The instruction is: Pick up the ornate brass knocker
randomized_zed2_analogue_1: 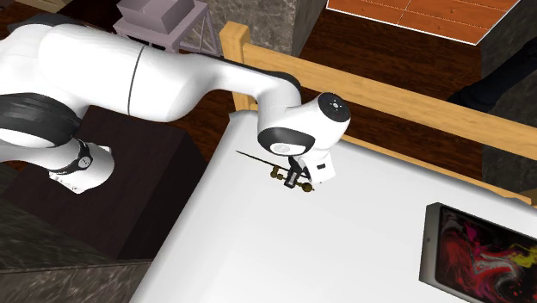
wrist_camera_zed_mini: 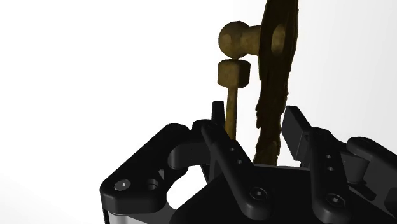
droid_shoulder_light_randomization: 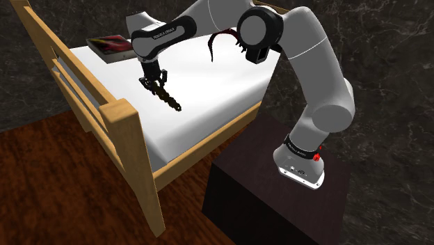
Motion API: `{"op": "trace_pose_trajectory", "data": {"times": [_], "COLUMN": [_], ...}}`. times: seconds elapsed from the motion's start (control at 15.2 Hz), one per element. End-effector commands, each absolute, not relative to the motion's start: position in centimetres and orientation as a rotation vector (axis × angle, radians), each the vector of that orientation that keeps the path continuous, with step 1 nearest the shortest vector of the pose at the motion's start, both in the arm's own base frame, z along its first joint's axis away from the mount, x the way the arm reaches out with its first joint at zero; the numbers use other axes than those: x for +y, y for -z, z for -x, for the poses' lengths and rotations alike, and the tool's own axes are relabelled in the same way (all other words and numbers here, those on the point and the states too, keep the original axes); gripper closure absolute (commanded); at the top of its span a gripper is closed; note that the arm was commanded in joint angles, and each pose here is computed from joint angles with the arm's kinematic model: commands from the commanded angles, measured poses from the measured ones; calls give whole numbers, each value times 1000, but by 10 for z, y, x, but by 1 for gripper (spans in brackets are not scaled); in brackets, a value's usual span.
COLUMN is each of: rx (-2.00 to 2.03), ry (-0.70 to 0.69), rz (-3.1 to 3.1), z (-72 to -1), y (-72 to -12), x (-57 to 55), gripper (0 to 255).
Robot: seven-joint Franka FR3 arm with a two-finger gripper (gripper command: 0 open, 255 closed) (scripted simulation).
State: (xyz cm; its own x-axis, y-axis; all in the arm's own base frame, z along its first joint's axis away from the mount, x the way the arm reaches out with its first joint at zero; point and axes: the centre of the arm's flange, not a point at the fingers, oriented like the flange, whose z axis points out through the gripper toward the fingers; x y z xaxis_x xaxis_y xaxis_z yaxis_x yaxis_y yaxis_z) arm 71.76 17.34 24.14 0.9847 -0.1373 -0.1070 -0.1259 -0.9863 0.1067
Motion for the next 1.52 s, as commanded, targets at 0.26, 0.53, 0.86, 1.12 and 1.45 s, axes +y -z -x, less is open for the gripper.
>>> {"op": "trace_pose_trajectory", "data": {"times": [0.26,0.53,0.86,1.12,1.45], "rx": [-201,-201,-201,-201,-201], "ry": [175,175,175,175,175], "rz": [-3030,-3030,-3030,-3030,-3030], "z": [-717,-717,-717,-717,-717], "y": [-241,-252,-278,-299,-321], "x": [174,173,173,173,173], "gripper": [255,255,255,255,255]}}
